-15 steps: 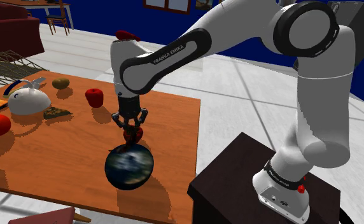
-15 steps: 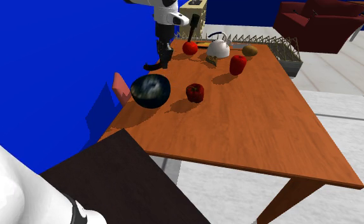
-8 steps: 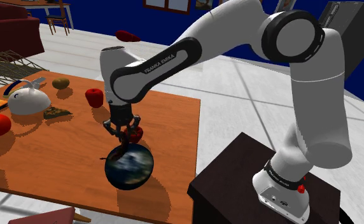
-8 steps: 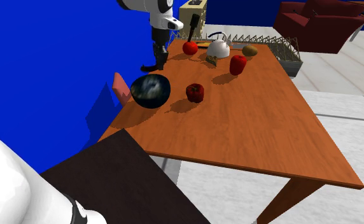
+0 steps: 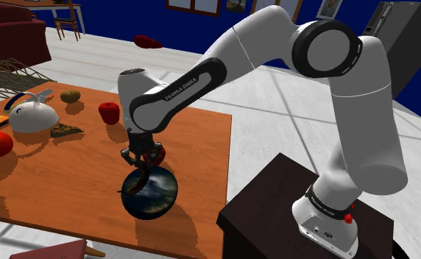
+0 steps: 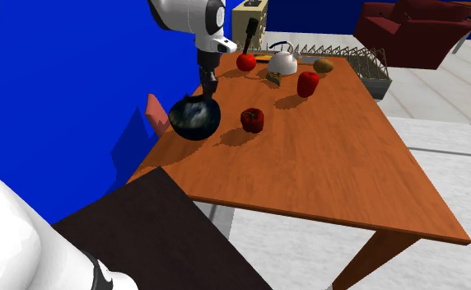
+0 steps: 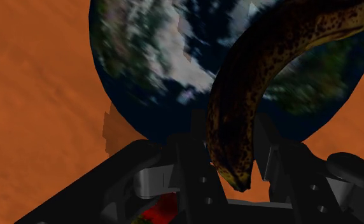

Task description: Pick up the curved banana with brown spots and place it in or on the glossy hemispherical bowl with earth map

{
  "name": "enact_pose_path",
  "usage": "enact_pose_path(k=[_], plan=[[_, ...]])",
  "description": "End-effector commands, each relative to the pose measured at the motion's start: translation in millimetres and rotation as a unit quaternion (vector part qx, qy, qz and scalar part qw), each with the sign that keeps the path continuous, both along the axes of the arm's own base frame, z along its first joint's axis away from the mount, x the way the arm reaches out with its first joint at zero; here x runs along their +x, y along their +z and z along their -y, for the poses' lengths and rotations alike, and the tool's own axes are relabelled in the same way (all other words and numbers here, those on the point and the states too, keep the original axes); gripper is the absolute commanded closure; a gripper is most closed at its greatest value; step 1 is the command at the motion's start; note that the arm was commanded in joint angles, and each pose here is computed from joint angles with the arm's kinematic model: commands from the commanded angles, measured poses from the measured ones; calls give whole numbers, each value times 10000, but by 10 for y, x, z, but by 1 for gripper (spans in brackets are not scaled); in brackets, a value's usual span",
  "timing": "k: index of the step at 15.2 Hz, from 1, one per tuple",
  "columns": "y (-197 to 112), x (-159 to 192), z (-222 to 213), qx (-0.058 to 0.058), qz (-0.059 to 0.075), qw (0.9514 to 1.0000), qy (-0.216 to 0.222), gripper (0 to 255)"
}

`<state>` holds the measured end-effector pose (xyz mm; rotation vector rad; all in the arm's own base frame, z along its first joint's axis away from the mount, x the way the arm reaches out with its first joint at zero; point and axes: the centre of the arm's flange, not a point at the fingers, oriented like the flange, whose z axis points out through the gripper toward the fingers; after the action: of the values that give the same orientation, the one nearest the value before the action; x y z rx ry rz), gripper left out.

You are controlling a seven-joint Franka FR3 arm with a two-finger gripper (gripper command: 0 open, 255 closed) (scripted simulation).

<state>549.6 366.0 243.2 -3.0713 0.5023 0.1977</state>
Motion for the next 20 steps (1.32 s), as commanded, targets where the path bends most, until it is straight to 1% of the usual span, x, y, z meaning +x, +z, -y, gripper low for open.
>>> enact_pose_path(k=[1, 7, 8, 13, 17, 20], plan=[[-45, 8, 5, 1, 3, 10000, 0, 255], [-45, 8, 5, 1, 3, 10000, 0, 255], [-45, 8, 5, 1, 3, 10000, 0, 0], [-45, 8, 5, 1, 3, 10000, 0, 0], [451, 68, 27, 1, 3, 10000, 0, 0], [451, 68, 27, 2, 3, 10000, 0, 0]])
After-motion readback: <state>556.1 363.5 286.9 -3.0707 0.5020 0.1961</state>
